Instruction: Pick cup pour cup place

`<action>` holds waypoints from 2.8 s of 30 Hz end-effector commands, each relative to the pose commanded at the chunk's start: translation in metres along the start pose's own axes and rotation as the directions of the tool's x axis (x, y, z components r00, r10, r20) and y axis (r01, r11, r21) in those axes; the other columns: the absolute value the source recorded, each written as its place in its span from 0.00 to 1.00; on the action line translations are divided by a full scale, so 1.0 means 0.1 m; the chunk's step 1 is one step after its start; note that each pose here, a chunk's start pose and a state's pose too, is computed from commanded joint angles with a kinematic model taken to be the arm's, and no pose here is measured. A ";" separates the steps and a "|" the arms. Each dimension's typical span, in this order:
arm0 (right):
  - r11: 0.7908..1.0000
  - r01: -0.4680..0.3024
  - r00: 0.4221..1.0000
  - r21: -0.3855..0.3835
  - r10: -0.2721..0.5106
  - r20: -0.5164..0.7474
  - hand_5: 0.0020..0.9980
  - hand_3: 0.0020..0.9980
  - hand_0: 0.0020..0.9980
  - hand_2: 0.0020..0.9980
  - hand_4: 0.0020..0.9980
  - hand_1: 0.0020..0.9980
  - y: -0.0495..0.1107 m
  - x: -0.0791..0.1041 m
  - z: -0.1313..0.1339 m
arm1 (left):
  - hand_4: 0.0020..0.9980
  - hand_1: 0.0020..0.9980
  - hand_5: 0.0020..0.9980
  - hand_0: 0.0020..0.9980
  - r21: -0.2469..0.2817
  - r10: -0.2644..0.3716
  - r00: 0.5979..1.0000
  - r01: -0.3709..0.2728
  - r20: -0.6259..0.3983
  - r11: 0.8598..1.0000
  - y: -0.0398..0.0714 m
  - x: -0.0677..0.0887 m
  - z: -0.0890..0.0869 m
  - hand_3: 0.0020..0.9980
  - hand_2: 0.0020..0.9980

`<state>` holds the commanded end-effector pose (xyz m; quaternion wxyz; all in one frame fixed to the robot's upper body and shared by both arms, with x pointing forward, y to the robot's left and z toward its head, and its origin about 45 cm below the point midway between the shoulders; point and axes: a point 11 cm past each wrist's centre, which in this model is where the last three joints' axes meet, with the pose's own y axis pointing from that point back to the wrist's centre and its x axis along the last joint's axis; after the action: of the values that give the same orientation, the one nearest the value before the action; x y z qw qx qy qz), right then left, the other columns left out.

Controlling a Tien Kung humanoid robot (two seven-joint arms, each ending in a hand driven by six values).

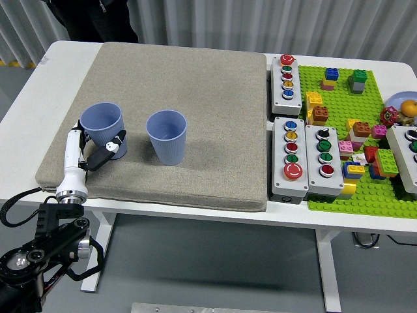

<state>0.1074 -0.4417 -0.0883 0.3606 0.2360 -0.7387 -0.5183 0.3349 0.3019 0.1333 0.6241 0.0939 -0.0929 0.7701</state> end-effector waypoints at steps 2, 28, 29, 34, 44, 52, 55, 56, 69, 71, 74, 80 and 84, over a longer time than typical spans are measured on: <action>1.000 0.001 1.000 0.001 -0.001 0.001 0.08 0.57 0.70 0.56 0.00 0.63 0.00 0.00 0.00 | 0.93 0.80 0.35 0.77 -0.001 0.001 1.000 -0.001 0.000 1.000 0.00 0.00 0.00 0.90 0.90; 1.000 0.001 1.000 0.005 -0.001 0.003 0.08 0.57 0.70 0.56 0.00 0.63 0.01 -0.01 -0.03 | 0.99 0.94 0.39 0.93 -0.024 0.002 0.999 -0.001 0.042 1.000 0.00 0.08 0.08 1.00 1.00; 1.000 0.001 1.000 0.005 -0.001 0.003 0.08 0.57 0.70 0.56 0.00 0.63 0.01 -0.01 -0.03 | 1.00 0.97 0.56 0.97 -0.023 0.003 0.999 -0.002 0.041 1.000 0.00 0.08 0.08 1.00 1.00; 1.000 -0.001 1.000 0.004 0.001 0.002 0.08 0.57 0.70 0.56 0.00 0.63 0.00 0.00 -0.02 | 1.00 0.97 0.56 0.97 -0.028 0.010 1.000 -0.009 0.027 1.000 0.01 0.11 0.11 1.00 1.00; 1.000 -0.006 1.000 -0.001 0.006 -0.006 0.08 0.57 0.70 0.56 0.00 0.63 0.00 0.02 0.00 | 1.00 0.98 0.64 1.00 -0.037 -0.005 1.000 0.006 0.029 0.999 0.06 0.11 0.15 1.00 1.00; 1.000 -0.008 1.000 -0.002 0.008 -0.006 0.08 0.57 0.70 0.56 0.00 0.63 -0.01 0.03 0.01 | 1.00 0.98 0.64 1.00 -0.031 0.002 1.000 -0.002 -0.014 1.000 0.07 0.13 0.19 1.00 1.00; 1.000 -0.009 1.000 -0.003 0.009 -0.007 0.08 0.57 0.70 0.56 0.00 0.63 -0.01 0.03 0.01 | 1.00 0.98 0.75 1.00 -0.029 0.028 0.998 -0.029 -0.053 0.999 0.02 0.20 0.24 1.00 1.00; 1.000 -0.009 1.000 -0.003 0.009 -0.007 0.08 0.57 0.70 0.56 0.00 0.63 -0.01 0.03 0.01 | 1.00 0.98 0.75 1.00 -0.029 0.030 0.998 -0.032 -0.057 0.999 0.01 0.21 0.24 1.00 1.00; 1.000 -0.012 1.000 0.010 0.012 0.001 0.07 0.57 0.70 0.56 0.00 0.63 0.01 0.03 -0.05 | 0.75 0.96 0.90 1.00 0.022 0.072 0.962 -0.069 -0.264 0.997 -0.50 0.65 0.64 1.00 1.00; 1.000 -0.013 1.000 0.012 0.013 0.003 0.07 0.57 0.70 0.56 0.00 0.63 0.01 0.03 -0.06 | 0.69 0.96 0.78 1.00 0.026 0.074 0.953 -0.069 -0.294 0.997 -0.55 0.70 0.67 1.00 1.00; 1.000 -0.015 1.000 0.013 0.015 0.003 0.07 0.57 0.70 0.56 0.00 0.63 0.01 0.04 -0.06 | 0.69 0.96 0.78 1.00 0.033 0.083 0.942 -0.076 -0.324 0.997 -0.61 0.76 0.70 1.00 1.00; 1.000 -0.018 1.000 0.009 0.018 0.000 0.07 0.57 0.70 0.56 0.00 0.63 0.01 0.04 -0.05 | 0.69 0.95 0.78 1.00 0.085 0.163 0.928 -0.142 -0.335 0.986 -0.70 0.91 0.61 1.00 1.00; 1.000 -0.021 1.000 0.007 0.021 0.001 0.07 0.57 0.70 0.56 0.00 0.63 0.01 0.04 -0.05 | 0.67 0.94 0.77 0.99 0.101 0.206 0.897 -0.181 -0.390 0.978 -0.76 1.08 0.55 0.98 1.00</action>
<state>0.1089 -0.4471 -0.0855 0.3651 0.2294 -0.7429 -0.5121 0.3884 0.4052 0.2166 0.5469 -0.0554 0.0510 0.8338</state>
